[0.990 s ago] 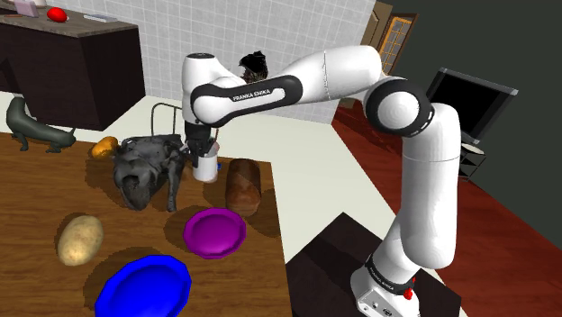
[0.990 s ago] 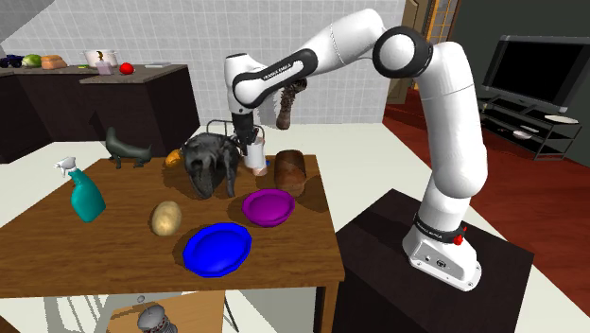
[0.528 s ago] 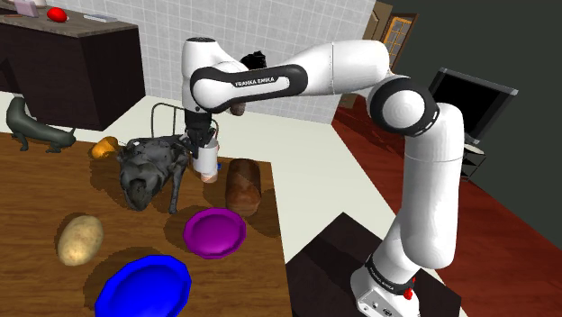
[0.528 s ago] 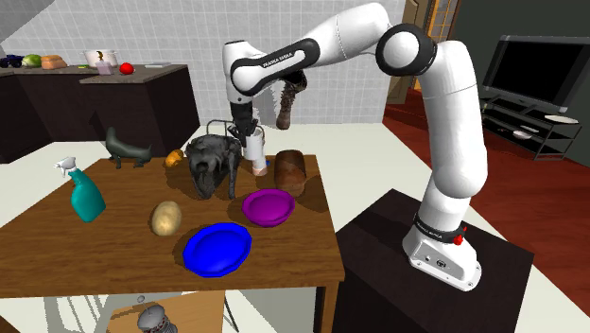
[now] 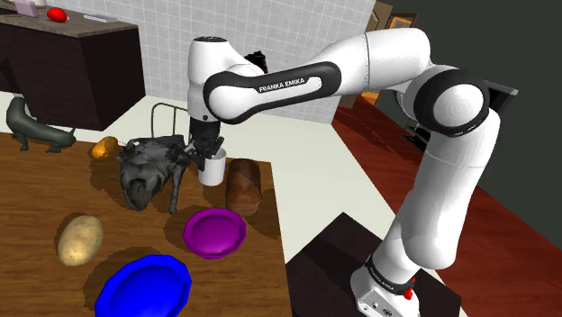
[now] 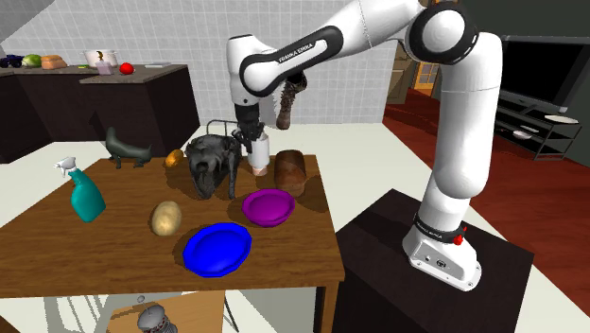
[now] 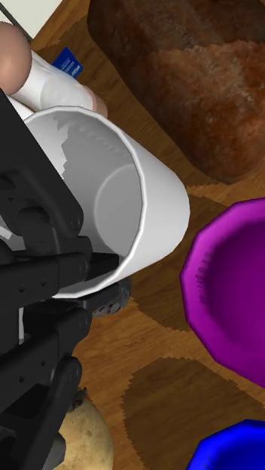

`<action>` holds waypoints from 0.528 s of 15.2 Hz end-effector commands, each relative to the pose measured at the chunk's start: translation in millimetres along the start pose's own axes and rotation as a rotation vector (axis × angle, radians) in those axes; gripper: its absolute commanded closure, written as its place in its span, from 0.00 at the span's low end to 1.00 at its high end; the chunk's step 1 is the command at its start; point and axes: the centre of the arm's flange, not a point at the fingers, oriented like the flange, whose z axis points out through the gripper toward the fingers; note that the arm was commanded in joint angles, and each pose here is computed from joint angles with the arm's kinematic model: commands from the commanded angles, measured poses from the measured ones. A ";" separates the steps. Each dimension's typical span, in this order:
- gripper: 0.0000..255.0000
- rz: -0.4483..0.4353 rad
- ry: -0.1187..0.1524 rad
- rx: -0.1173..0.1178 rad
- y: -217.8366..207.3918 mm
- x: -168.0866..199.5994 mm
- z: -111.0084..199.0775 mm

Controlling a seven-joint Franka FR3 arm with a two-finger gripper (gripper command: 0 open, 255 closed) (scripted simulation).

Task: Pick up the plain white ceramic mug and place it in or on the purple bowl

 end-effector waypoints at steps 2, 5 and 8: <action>1.00 0.001 0.000 -0.001 -23.2 -34.7 -7.1; 1.00 0.001 0.000 -0.001 -42.8 -68.4 -14.3; 1.00 0.001 0.000 -0.001 -51.3 -83.0 -6.8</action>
